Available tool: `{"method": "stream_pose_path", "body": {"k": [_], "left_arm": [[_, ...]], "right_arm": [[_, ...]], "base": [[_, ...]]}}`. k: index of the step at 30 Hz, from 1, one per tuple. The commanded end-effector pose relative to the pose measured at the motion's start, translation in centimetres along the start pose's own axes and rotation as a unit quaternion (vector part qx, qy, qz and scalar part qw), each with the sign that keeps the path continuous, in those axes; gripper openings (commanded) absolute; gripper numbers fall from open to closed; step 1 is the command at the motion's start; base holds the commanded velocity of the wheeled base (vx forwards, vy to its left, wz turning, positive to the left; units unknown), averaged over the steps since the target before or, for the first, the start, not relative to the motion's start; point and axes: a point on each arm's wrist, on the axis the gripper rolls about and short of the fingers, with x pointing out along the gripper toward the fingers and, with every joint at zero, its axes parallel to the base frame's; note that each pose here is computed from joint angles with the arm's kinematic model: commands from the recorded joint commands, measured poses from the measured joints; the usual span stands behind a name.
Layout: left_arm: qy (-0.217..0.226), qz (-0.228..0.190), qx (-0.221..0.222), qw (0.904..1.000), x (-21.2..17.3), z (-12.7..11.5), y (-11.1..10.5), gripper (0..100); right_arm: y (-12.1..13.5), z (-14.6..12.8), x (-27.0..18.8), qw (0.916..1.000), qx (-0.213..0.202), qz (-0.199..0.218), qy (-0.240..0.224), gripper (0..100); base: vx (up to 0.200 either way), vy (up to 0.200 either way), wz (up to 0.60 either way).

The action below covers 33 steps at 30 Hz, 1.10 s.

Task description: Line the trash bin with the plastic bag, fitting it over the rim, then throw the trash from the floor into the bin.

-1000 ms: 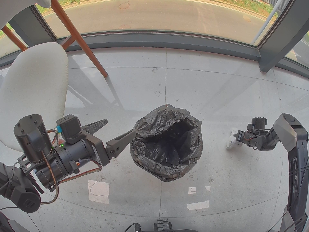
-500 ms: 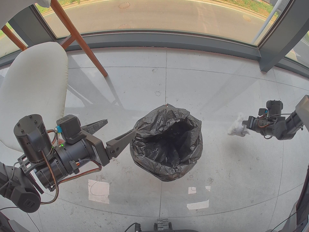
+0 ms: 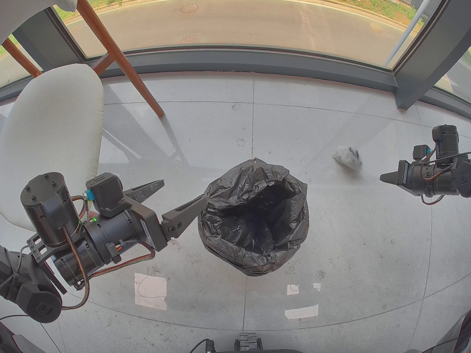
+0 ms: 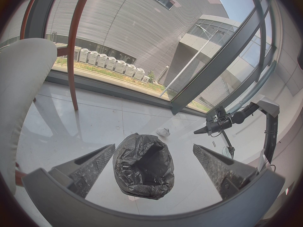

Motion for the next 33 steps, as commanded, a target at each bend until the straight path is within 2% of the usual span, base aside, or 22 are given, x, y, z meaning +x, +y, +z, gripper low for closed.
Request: {"method": "stream_pose_path", "body": {"k": [1, 6, 10, 15, 23, 27, 33], "left_arm": [[0.0, 0.0, 0.0, 1.0, -0.1, 0.0, 0.0, 100], [0.001, 0.001, -0.003, 1.0, 0.0, -0.1, 0.0, 100], [-0.005, 0.019, -0.002, 0.9998, -0.2, 0.3, 1.2, 100], [-0.009, 0.016, -0.001, 0.9998, -0.3, 0.5, 1.5, 100], [-0.015, 0.011, 0.0, 0.9998, -0.4, 0.5, 1.4, 100], [-0.017, 0.012, 0.002, 0.9998, -0.3, 0.5, 1.4, 100], [-0.014, 0.008, 0.005, 0.9999, -0.3, 0.4, 1.2, 100]], "right_arm": [[-1.4, 0.3, 3.3, 0.9998, -0.009, 0.005, -0.016, 100], [-2.8, 0.7, 7.0, 0.9987, -0.02, -0.016, -0.045, 100], [-4.6, -0.4, 9.8, 0.9986, -0.017, -0.037, -0.035, 100], [-6.3, -0.5, 12.3, 0.9969, -0.032, -0.051, -0.051, 100], [-8.2, -0.3, 14.6, 0.9955, -0.03, -0.07, -0.057, 100], [-9.7, -0.3, 15.9, 0.9939, -0.044, -0.082, -0.06, 100], [-12.1, -0.3, 18.5, 0.9903, -0.064, -0.087, -0.087, 100]], "base": [[0.0, 0.0, 0.0], [0.0, 0.0, 0.0], [0.0, 0.0, 0.0], [0.0, 0.0, 0.0], [0.2, 0.0, 0.0], [0.2, 0.0, 0.0], [0.0, 0.0, 0.0]]}}
